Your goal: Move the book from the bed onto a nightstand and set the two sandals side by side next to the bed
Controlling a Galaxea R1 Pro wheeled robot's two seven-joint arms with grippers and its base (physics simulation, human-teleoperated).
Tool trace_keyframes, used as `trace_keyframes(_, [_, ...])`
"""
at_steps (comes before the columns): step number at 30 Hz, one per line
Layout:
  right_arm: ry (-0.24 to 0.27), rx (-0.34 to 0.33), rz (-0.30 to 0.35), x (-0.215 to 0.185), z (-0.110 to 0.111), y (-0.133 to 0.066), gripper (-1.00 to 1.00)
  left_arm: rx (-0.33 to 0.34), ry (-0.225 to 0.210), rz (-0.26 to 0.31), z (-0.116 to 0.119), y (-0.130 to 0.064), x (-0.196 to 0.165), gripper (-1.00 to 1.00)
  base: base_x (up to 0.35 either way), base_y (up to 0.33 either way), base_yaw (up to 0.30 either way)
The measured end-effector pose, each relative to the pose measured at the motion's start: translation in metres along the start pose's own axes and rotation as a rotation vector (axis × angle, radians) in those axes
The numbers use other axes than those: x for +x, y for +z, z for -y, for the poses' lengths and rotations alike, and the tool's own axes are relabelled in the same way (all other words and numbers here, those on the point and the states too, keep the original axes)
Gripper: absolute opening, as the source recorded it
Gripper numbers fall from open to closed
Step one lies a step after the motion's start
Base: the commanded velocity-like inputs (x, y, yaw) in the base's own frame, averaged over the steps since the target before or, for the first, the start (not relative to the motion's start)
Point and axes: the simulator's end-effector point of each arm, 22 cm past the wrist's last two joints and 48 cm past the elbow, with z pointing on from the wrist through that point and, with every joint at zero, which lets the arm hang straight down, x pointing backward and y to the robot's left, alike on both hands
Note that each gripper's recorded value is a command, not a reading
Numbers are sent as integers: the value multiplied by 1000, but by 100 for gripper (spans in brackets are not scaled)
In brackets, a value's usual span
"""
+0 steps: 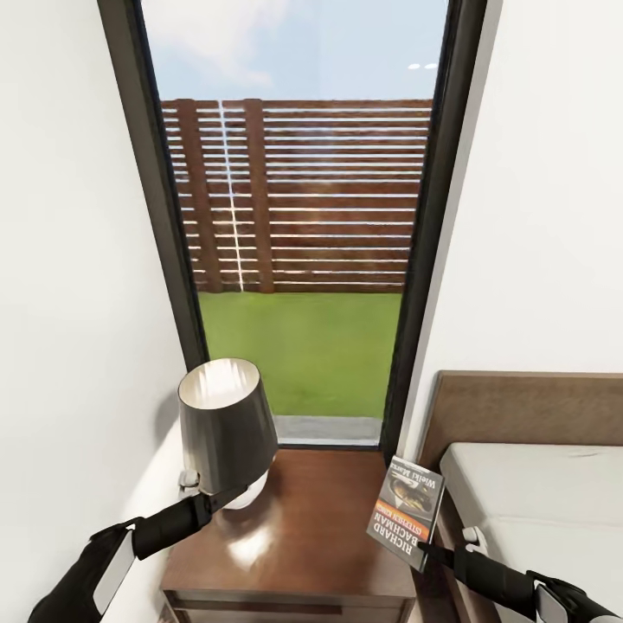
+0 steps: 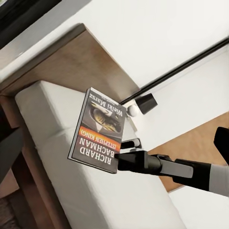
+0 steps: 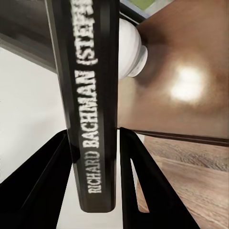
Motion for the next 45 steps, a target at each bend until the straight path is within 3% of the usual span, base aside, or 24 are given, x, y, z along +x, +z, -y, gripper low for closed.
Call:
trace_keyframes(6, [4, -17, -1, -3, -5, 1, -100, 13, -13, 4, 4, 12, 6, 100, 0, 0, 0])
trace_keyframes(10, [52, -36, -19, -8, -13, 4, -100, -39, -26, 4, -8, 17, 10, 100, 0, 0, 0])
trace_keyframes(13, [96, -101, -49, -24, -45, 24, -100, -47, -27, 6, -10, 16, 10, 100, 0, 0, 0])
trace_keyframes(16, [164, -198, -101, -20, -91, 60, -100, -47, -27, 8, -11, 15, 9, 100, 0, 0, 0])
trace_keyframes(19, [186, -248, -127, -14, -117, 80, -100, -47, -27, 9, -11, 15, 9, 100, 0, 0, 0])
trace_keyframes(21, [238, -315, -171, 2, -151, 106, -100, -47, -27, 8, -11, 15, 9, 100, 0, 0, 0])
trace_keyframes(24, [288, -378, -210, 10, -185, 124, -100, -48, -26, 8, -11, 15, 9, 100, 0, 0, 0])
trace_keyframes(30, [298, -400, -228, 9, -199, 128, -100, -52, -27, 8, -12, 15, 10, 100, 0, 0, 0])
trace_keyframes(34, [356, -398, -262, 12, -201, 127, -100, -55, -27, 7, -13, 15, 10, 100, 0, 0, 0])
trace_keyframes(39, [378, -388, -273, 14, -199, 127, -100, -59, -29, 6, -14, 15, 12, 100, 0, 0, 0])
trace_keyframes(45, [381, -279, -249, 12, -173, 131, -100, -59, -30, 6, -14, 15, 12, 100, 0, 0, 0])
